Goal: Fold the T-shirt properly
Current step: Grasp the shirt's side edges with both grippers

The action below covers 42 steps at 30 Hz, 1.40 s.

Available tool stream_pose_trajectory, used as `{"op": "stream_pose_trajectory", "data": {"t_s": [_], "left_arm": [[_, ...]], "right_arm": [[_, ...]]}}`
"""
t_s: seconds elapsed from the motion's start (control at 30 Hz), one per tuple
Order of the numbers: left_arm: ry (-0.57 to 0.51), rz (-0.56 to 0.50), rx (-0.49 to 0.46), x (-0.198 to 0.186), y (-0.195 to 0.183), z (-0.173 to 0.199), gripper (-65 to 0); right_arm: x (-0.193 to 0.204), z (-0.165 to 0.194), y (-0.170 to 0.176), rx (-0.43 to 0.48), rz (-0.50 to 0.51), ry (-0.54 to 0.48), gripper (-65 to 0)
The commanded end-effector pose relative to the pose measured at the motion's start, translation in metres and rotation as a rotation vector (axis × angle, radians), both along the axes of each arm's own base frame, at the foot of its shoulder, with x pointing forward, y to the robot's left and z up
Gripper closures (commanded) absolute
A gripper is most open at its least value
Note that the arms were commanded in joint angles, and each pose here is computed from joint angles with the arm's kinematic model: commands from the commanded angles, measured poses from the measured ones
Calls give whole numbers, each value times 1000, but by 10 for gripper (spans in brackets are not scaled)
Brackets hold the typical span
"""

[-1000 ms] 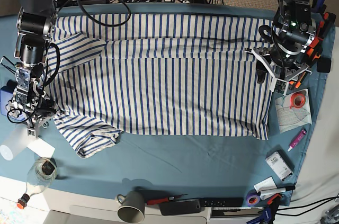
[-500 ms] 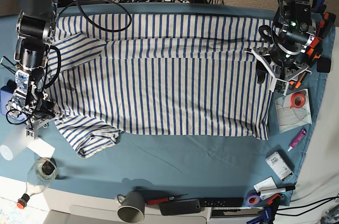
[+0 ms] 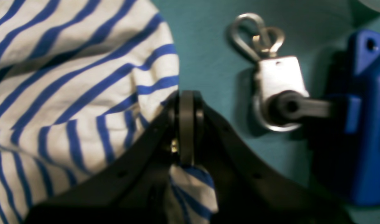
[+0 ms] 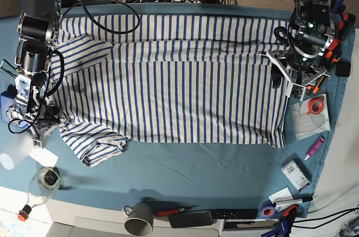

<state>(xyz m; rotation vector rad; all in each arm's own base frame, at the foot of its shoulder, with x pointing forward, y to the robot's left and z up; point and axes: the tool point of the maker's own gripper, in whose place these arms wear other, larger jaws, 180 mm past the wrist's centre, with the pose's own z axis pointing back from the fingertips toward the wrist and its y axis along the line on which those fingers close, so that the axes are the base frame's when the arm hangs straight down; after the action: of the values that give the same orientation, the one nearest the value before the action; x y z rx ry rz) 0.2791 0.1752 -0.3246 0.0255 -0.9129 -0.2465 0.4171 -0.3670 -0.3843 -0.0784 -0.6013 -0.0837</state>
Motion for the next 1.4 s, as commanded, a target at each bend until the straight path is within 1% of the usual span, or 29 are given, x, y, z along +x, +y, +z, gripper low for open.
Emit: {"op": "stream_pose_trajectory", "data": {"t_s": [0.0, 0.03, 0.1, 0.23, 0.3, 0.47, 0.53, 0.63, 0.77, 0.83, 0.87, 0.9, 1.0, 1.13, 1.2, 1.23, 1.33, 1.37], "left_arm": [[-46, -2, 3, 6, 1, 12, -271], [-46, -2, 3, 6, 1, 12, -271], [-46, -2, 3, 6, 2, 12, -271], [-46, -2, 3, 6, 1, 12, -271], [-46, -2, 3, 6, 2, 12, -271], [-47, -2, 3, 6, 1, 12, -271], [-47, -2, 3, 6, 1, 12, -271], [-47, -2, 3, 6, 1, 12, -271], [-46, -1, 3, 6, 2, 12, -271], [-47, -1, 2, 6, 1, 12, -271], [-49, -2, 2, 6, 1, 12, -271], [-49, -2, 2, 6, 1, 12, -271], [-48, -2, 3, 6, 1, 12, -271], [-49, -2, 2, 6, 1, 12, -271], [-48, -2, 2, 6, 1, 12, -271], [-46, -2, 3, 6, 1, 12, -271], [-46, -2, 3, 6, 1, 12, -271], [-46, -2, 3, 6, 1, 12, -271]], "right_arm": [[12, 20, 0, -5, 22, -38, 0], [13, 25, 2, -10, 30, -38, 0], [15, 34, 9, 7, 44, -34, 0], [13, 44, 30, 91, 87, -11, 0], [11, 48, 36, 118, 99, 8, 0], [0, 57, 53, 155, 145, 63, 0], [-4, 60, 61, 166, 172, 63, 0], [-11, 61, 67, 132, 206, 51, 0], [-29, 46, 70, 100, 227, 67, 0], [-29, 45, 71, 94, 227, 41, 0], [-26, 48, 69, 89, 221, 20, 0], [-24, 51, 64, 63, 209, 12, 0], [-20, 63, 47, -39, 192, 20, 0], [-9, 88, 44, -88, 201, -31, 0], [-4, 99, 37, -130, 193, -44, 0], [-2, 103, 32, -153, 185, -44, -37], [0, 111, 18, -228, 159, -40, -190], [0, 112, 13, -251, 143, -43, -224]]}}
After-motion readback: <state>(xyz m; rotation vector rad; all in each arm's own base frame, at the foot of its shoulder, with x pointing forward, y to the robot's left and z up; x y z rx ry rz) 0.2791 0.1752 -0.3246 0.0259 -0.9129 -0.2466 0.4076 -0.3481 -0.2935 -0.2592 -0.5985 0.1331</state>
